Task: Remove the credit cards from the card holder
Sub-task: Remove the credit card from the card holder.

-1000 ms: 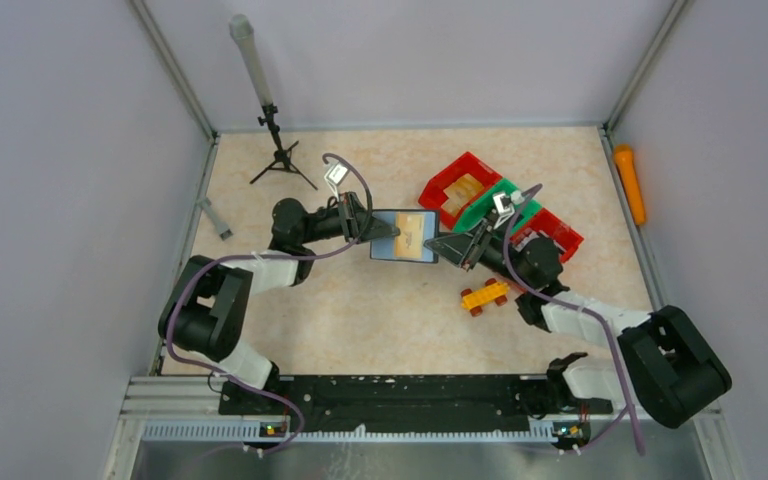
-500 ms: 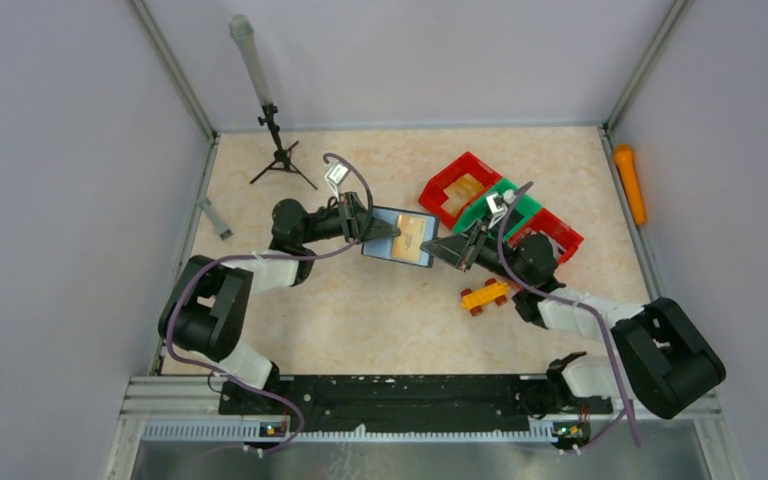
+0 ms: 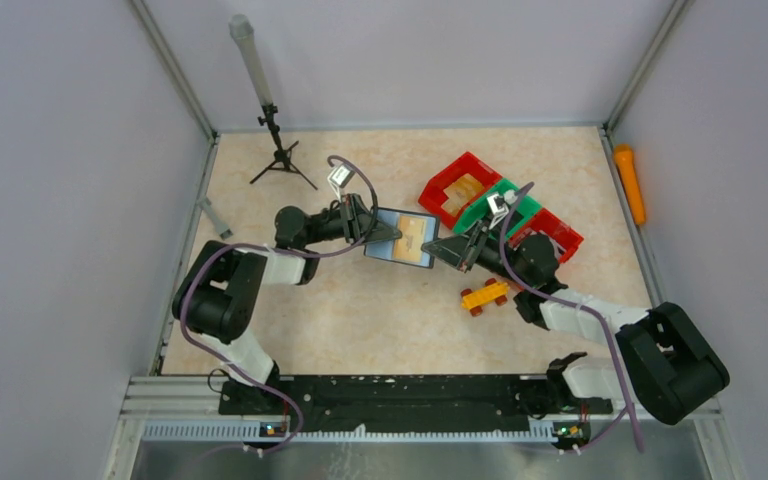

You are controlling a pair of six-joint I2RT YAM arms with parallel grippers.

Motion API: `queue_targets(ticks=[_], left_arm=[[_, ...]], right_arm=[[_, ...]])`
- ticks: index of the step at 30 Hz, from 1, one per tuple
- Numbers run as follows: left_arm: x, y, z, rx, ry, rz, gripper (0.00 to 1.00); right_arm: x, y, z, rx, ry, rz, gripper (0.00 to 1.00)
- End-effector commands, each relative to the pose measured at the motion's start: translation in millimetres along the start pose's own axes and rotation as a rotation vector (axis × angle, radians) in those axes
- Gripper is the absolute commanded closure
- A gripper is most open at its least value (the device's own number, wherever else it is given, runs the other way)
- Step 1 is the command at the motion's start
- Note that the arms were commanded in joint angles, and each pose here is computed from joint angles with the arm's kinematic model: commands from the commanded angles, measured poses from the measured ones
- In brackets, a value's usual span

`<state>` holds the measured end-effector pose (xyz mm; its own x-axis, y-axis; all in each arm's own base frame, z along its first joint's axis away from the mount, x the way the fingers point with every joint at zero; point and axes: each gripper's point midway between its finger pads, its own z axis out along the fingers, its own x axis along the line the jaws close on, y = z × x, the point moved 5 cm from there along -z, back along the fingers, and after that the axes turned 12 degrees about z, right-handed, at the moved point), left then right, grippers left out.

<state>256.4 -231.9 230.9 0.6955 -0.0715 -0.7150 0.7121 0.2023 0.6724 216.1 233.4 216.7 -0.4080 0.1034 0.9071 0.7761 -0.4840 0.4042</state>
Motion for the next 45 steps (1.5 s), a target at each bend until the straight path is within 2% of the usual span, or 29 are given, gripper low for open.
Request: queue_targets(ticks=[1,10,22,33,34,37,39,41,45], left_arm=[[-16.6,5.3,2.1,0.0,-0.077,0.089,0.98],[-9.7,11.2,-8.6,-0.044,-0.03,0.082,1.0],[-7.0,13.5,-13.6,-0.057,-0.009,0.079,1.0],[-12.7,8.4,-5.1,-0.015,-0.023,0.108,0.98],[-12.3,8.3,-5.0,-0.015,-0.022,0.107,0.98],[-10.8,7.9,-5.0,-0.013,-0.017,0.1,0.99],[-10.8,8.0,-4.9,-0.012,-0.018,0.1,0.99],[-11.0,7.6,-4.7,-0.011,-0.019,0.1,0.99],[-10.5,7.3,-4.1,-0.008,-0.021,0.098,1.0]], right_arm=[[27.7,10.6,5.8,-0.024,0.091,-0.072,1.0],[22.9,18.1,-4.6,-0.09,0.044,-0.074,1.0],[22.0,21.1,-12.1,-0.11,0.033,-0.086,1.0],[31.9,14.6,0.2,-0.004,0.112,-0.098,1.0],[32.2,14.5,0.5,-0.003,0.115,-0.1,0.97],[30.3,14.7,1.2,-0.005,0.108,-0.095,0.69],[30.2,14.5,1.5,-0.004,0.106,-0.097,0.58],[29.8,13.6,2.1,0.0,0.105,-0.1,0.52],[29.2,11.7,6.7,0.015,0.095,-0.105,0.49]])
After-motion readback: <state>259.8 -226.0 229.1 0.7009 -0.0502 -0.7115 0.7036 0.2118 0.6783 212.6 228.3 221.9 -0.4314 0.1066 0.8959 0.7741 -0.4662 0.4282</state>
